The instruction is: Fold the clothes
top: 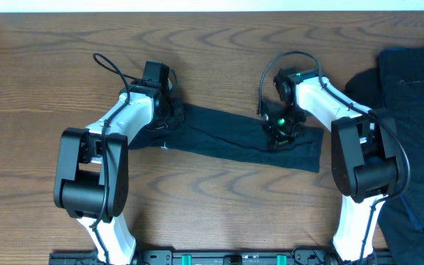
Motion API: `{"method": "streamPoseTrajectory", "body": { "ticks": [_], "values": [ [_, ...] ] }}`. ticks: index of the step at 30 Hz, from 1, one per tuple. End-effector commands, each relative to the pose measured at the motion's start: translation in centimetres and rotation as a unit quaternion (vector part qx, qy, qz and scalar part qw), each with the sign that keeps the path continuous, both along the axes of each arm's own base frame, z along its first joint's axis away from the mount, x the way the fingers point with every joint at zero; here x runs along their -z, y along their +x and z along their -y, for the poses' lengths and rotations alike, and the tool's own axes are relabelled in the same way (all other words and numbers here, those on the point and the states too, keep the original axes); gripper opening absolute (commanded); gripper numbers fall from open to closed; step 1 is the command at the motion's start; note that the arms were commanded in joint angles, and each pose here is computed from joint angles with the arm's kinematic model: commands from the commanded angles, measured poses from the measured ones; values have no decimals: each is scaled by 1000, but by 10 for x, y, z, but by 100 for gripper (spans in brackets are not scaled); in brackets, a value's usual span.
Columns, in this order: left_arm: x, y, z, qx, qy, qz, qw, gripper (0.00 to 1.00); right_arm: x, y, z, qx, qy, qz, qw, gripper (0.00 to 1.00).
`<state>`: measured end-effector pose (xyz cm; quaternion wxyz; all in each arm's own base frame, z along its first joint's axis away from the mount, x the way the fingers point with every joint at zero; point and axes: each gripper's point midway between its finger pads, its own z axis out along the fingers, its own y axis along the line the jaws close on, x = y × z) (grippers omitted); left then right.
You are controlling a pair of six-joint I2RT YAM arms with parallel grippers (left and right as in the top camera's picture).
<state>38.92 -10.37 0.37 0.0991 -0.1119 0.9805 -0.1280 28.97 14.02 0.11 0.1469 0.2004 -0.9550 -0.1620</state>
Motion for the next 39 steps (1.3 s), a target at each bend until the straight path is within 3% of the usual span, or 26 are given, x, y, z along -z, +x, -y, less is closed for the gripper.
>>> {"method": "streamPoseTrajectory", "body": {
  "ticks": [1,11,18,25,27,30,36,39],
  "values": [
    [10,-6,0,-2,0,-17,1000,6,-7,-14,2,9,-7,-25,1000,1],
    [10,-6,-1,3,3,-16,1000,7,-8,-32,7,17,-22,-62,998,1],
    [11,-6,-4,1,12,-17,1000,6,-38,-3,7,34,-16,0,999,1],
    [10,-6,-4,1,12,-16,1000,6,-49,21,47,121,-66,36,990,1],
    [5,-4,-3,2,8,-10,1000,6,-48,22,54,132,-67,35,988,5],
    [-15,2,7,8,-19,9,1000,7,-48,25,62,143,-67,36,987,24],
    [-80,15,10,11,-37,90,995,6,-47,29,84,165,-84,40,982,38],
    [-110,16,9,10,-39,128,991,7,-44,37,99,195,-107,52,974,40]
  ]
}}
